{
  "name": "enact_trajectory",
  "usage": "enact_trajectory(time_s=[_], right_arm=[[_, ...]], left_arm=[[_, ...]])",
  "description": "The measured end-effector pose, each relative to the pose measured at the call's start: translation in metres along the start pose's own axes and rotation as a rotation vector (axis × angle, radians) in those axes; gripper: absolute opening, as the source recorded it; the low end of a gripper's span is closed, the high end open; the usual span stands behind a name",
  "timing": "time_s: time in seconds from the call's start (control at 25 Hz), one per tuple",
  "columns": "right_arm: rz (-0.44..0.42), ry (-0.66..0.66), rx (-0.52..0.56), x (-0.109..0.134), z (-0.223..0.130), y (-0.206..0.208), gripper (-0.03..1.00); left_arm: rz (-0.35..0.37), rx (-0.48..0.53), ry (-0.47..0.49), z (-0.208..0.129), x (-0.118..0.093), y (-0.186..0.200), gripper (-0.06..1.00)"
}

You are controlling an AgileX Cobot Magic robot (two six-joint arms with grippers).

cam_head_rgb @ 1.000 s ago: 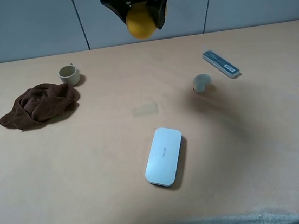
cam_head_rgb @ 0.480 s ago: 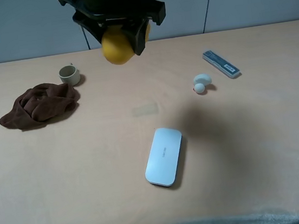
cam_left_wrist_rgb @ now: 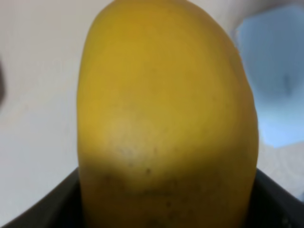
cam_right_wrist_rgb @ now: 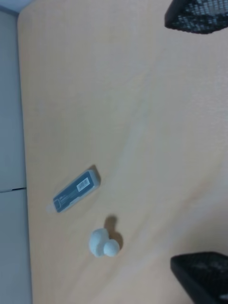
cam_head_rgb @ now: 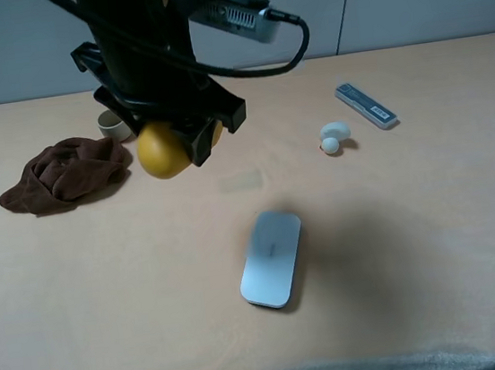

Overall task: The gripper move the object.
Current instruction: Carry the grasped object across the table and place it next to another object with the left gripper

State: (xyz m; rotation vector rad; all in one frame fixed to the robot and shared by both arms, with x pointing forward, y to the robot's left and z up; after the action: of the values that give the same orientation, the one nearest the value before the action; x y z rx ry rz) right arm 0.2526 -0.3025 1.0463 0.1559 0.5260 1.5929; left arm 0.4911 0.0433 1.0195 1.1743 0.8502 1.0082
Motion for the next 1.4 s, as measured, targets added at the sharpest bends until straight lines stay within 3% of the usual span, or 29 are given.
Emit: enact_trajectory(time_s=[0.6, 1.4], right_arm=[[0.000, 0.000, 0.000, 0.000, 0.000, 0.000, 0.69], [0.000, 0.000, 0.000, 0.000, 0.000, 0.000, 0.69]], left_arm=[[-0.019, 0.008, -0.032, -0.044, -0.006, -0.061, 0.61], [-0.068, -0.085, 0.098, -0.070, 0.006, -0.104, 0.61]])
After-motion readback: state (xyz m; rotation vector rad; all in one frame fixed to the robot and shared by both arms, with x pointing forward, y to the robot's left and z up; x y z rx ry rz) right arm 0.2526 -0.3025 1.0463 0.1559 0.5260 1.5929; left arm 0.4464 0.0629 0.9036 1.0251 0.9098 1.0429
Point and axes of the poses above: a point on each arm's last joint axis where the gripper is mounted, y pointing back along that axis away from the gripper, x along the wrist's bending axis when the last joint is at zero, z = x × y, the point moved 2 cm from there along -y, pointing out along that axis toward the gripper, and after that the axes turned 15 degrees about y, right-handed, at the moved point
